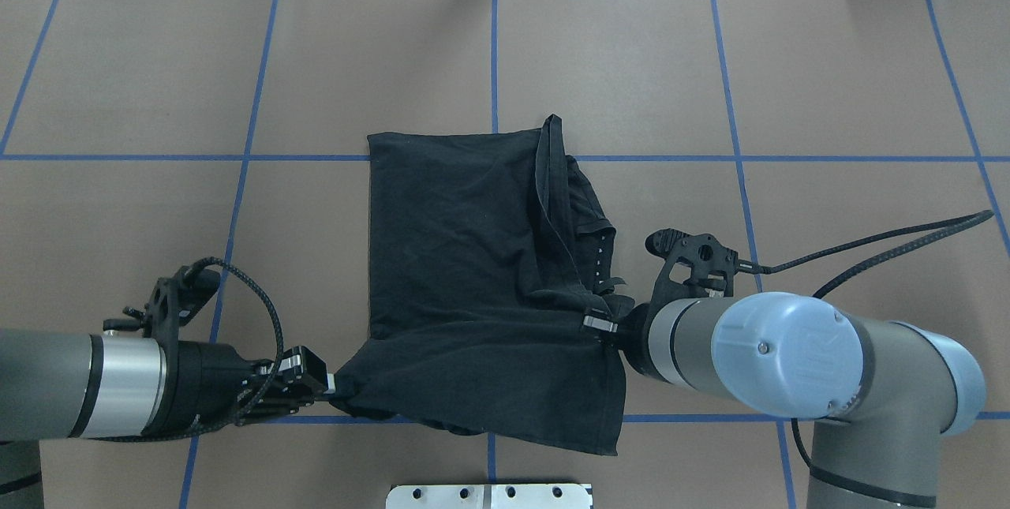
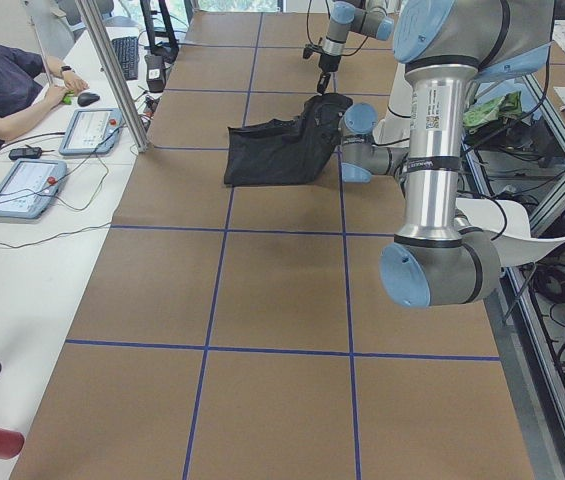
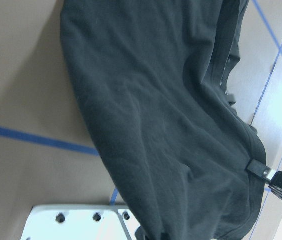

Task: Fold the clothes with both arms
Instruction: 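Grasp the near edge with both grippers and lift it off the table, then fold the lifted near edge with both grippers over onto the far half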

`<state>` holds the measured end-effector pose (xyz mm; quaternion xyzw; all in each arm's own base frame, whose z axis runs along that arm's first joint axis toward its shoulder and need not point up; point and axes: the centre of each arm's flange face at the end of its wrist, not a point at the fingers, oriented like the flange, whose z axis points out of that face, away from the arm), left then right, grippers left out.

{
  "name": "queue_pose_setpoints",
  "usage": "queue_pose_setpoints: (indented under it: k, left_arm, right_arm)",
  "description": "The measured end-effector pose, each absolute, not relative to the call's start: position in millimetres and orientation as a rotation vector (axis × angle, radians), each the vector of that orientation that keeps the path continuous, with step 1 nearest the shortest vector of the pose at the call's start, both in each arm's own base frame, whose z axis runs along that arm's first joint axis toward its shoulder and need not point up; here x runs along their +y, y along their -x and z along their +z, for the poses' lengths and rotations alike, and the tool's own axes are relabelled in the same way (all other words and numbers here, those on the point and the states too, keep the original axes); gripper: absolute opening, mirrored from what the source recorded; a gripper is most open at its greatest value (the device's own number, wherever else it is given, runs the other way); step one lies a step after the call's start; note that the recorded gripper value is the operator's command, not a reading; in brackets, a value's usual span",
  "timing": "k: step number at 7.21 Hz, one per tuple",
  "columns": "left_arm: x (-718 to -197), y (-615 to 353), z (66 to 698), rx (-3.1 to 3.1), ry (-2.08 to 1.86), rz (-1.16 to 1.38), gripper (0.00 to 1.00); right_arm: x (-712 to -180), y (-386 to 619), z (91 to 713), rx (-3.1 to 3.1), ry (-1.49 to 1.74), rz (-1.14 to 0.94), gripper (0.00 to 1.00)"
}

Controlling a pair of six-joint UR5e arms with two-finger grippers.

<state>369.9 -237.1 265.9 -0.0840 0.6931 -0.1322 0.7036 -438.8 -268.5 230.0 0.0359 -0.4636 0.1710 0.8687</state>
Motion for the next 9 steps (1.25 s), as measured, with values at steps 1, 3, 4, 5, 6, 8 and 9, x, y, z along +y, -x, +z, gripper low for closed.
queue_pose_setpoints:
  k: [1,3,4,5,6,8,9]
  left_arm:
    - [-249.3,-370.5,259.6,1.531,0.149,-0.291,0.00]
    - [-276.8,-380.4,235.0,1.497,0.104,-0.326,0.00]
    - [-293.0,-384.2,223.0,1.477,0.077,-0.347,0.00]
    - [-310.4,-388.8,218.7,1.451,0.040,-0.355,0.00]
    - [-330.7,-394.9,221.2,1.421,0.001,-0.363,0.00]
    - [-373.2,-409.3,234.4,1.363,-0.068,-0.377,0.00]
    - [-395.1,-414.7,241.4,1.336,-0.101,-0.383,0.00]
  right_arm:
    - [-277.8,435.7,228.6,-0.962,-0.084,0.374,0.00]
    - [-300.6,439.1,226.5,-0.949,-0.104,0.409,0.00]
    - [-318.4,450.4,221.4,-0.942,-0.116,0.430,0.00]
    - [-337.0,460.5,216.5,-0.933,-0.129,0.442,0.00]
    - [-355.0,466.4,212.6,-0.924,-0.143,0.444,0.00]
    - [-391.6,474.8,208.1,-0.897,-0.167,0.460,0.00]
    - [-410.1,480.2,207.3,-0.880,-0.177,0.470,0.00]
